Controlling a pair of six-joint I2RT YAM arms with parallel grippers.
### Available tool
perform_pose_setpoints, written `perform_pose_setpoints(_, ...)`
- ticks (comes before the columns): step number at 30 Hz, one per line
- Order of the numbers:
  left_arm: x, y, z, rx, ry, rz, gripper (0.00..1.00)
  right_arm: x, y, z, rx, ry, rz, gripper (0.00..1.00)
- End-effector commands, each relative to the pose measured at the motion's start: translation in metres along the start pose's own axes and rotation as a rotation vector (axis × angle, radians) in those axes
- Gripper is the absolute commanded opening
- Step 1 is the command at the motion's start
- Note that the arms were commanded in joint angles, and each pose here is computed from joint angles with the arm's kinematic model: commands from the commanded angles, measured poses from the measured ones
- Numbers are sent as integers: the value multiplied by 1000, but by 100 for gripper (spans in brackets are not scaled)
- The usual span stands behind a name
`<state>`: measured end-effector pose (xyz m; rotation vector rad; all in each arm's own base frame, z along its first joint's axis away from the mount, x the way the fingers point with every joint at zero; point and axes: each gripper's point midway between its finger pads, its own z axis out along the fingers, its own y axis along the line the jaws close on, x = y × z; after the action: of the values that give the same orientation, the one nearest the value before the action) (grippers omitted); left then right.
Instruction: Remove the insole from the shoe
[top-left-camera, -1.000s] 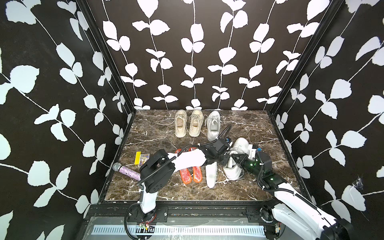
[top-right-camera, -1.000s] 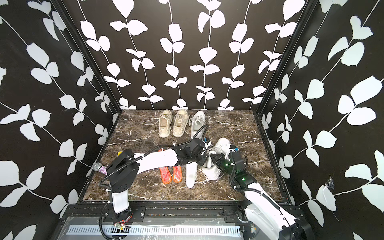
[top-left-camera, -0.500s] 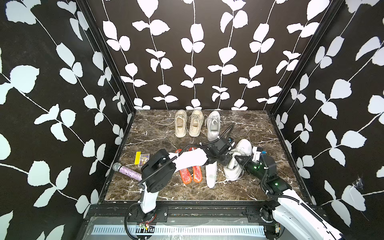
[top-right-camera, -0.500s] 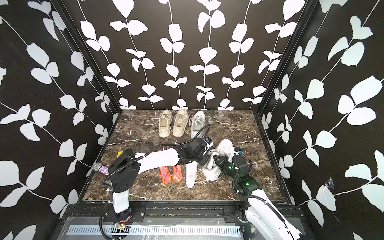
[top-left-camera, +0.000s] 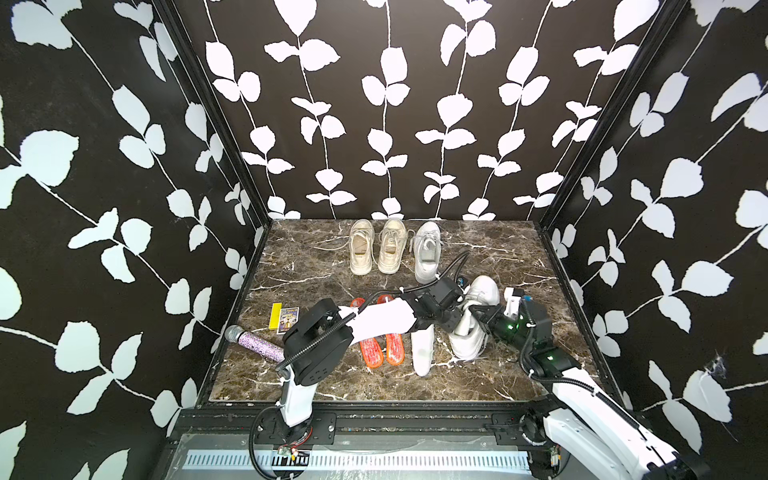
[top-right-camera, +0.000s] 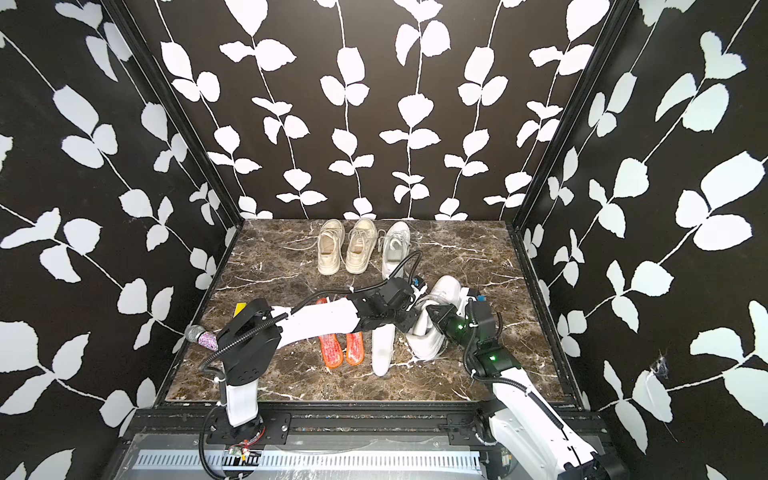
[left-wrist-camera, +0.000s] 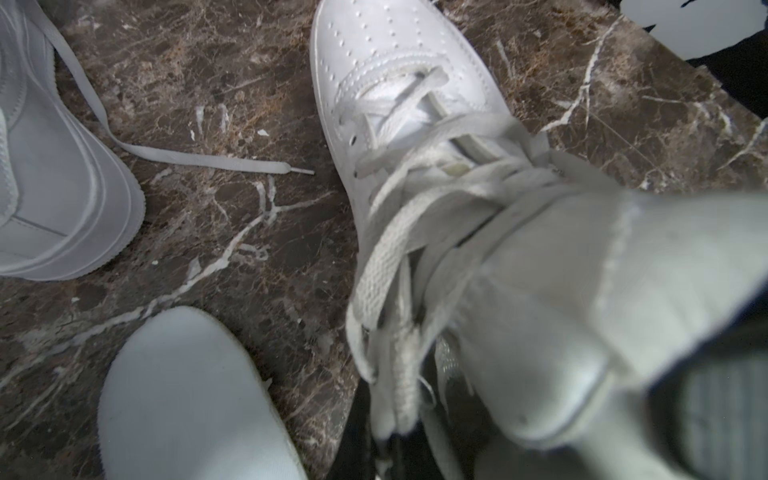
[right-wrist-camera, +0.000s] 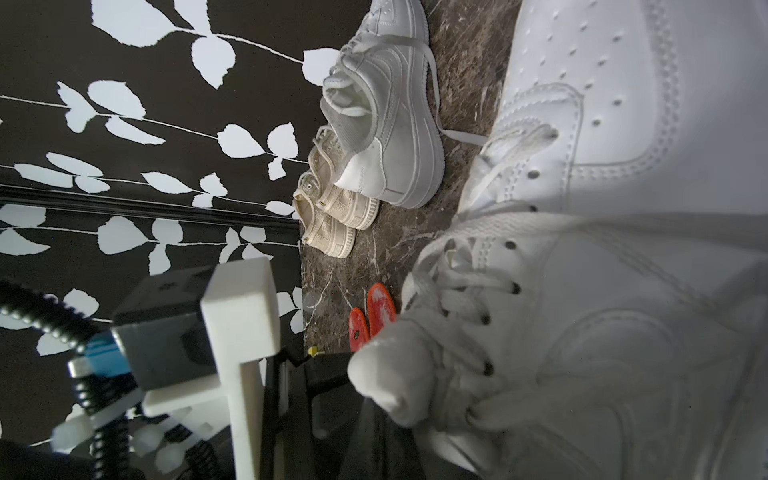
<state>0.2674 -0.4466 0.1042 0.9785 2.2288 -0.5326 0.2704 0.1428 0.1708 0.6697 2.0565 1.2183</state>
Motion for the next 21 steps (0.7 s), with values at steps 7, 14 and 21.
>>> perform_pose_setpoints(7,54,37,13,-158,164,2,0,-39,99,-41,-318,-161,-32,0)
perform_pose_setpoints(14,37,48,12,-167,136,-69,0,-26,79,-38,-213,-103,-120,0)
perform_pose_setpoints(21,-14,49,18,-161,71,-107,0,-11,61,-41,-142,-41,-191,0)
